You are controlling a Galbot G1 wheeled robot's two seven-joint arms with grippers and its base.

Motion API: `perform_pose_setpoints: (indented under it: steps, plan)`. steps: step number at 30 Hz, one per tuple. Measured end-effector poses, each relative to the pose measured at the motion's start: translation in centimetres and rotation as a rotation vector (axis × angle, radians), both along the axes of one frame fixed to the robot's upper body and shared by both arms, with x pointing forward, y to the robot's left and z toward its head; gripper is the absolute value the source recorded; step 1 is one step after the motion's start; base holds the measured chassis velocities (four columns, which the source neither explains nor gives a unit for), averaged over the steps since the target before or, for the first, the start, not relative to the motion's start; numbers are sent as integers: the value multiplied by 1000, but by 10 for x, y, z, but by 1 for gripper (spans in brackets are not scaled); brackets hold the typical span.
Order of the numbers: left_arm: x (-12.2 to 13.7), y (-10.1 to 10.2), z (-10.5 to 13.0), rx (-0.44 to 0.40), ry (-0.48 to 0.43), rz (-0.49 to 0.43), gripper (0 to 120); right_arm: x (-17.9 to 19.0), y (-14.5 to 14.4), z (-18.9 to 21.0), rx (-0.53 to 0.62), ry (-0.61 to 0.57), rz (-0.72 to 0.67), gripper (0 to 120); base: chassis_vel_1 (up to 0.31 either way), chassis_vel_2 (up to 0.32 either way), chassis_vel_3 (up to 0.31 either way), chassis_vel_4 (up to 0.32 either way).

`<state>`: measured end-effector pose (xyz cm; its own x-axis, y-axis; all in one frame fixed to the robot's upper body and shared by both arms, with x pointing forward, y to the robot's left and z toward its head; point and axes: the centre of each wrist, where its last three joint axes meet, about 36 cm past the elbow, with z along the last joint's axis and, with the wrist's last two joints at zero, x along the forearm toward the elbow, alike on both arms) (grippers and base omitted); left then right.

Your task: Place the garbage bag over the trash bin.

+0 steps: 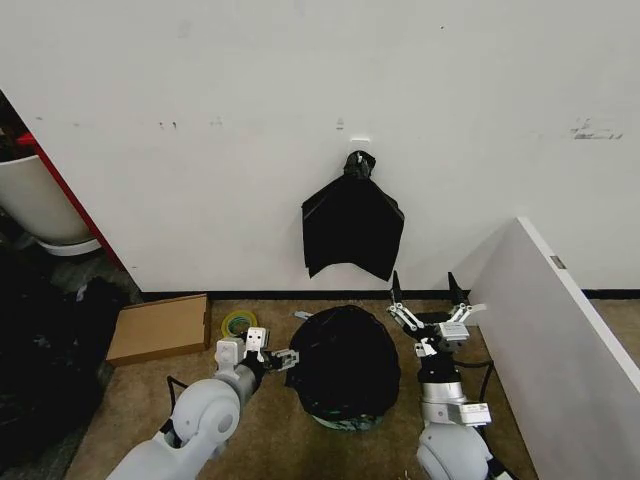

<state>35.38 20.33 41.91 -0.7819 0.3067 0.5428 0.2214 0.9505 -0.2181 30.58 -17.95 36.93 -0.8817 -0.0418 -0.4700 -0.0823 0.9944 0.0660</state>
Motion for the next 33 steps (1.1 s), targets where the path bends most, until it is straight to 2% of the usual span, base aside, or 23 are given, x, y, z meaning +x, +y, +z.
perform_pose_setpoints:
  steps: [4, 6, 7, 8, 9, 10, 12, 13, 14, 16, 17, 19, 20, 23, 26, 33]
  plan:
    - [-11, -3, 13, -48, -30, -14, 100, -4, -1, 1, 3, 4, -5, 100, 0, 0, 0, 0]
    - [-18, -9, 23, -118, -45, -15, 100, -5, -2, 2, 9, 8, -12, 100, 0, 0, 0, 0]
    - [-21, -11, 25, -142, -66, -6, 100, -5, -2, 3, 15, 10, -15, 100, 0, 0, 0, 0]
    - [-24, -12, 25, -170, -142, 11, 100, -6, -2, 4, 23, 15, -20, 100, 0, 0, 0, 0]
    - [-24, -13, 25, -171, -150, 12, 100, -6, -3, 4, 25, 15, -20, 100, 0, 0, 0, 0]
    - [-27, -12, 19, -169, -328, 25, 100, -6, -4, 5, 29, 16, -23, 100, 0, 0, 0, 0]
    - [-29, -7, 4, -117, -601, -14, 100, -6, -7, 5, 18, 5, -12, 100, 0, 0, 0, 0]
    - [-29, -7, 4, -117, -601, -14, 100, -6, -7, 5, 18, 5, -12, 100, 0, 0, 0, 0]
    - [-30, -4, 0, -84, -710, -33, 100, -6, -8, 5, 4, -2, -7, 100, 0, 0, 0, 0]
    - [-34, 2, -1, -23, -875, -28, 100, -5, -12, 1, -29, -3, -9, 100, 0, 0, 0, 0]
    - [-36, 4, -1, -3, -915, -15, 100, -5, -13, 0, -40, 2, -8, 100, 0, 0, 0, 0]
    - [-39, 8, -2, 43, -1002, 74, 100, -6, -18, -3, -65, 40, -13, 100, 0, 0, 0, 0]
    - [-39, 8, -2, 43, -1002, 74, 100, -6, -18, -3, -65, 40, -13, 100, 0, 0, 0, 0]
    - [-41, 14, -1, 79, -1040, 188, 100, -5, -27, -3, -91, 112, -62, 100, 0, 0, 0, 0]
    - [-44, 18, 0, 89, -1001, 276, 100, -1, -49, 0, -139, 152, -79, 100, 0, 0, 0, 0]
    - [-38, 20, 15, 9, -958, 316, 100, 9, -74, 1, -158, 105, -86, 100, 0, 0, 0, 0]
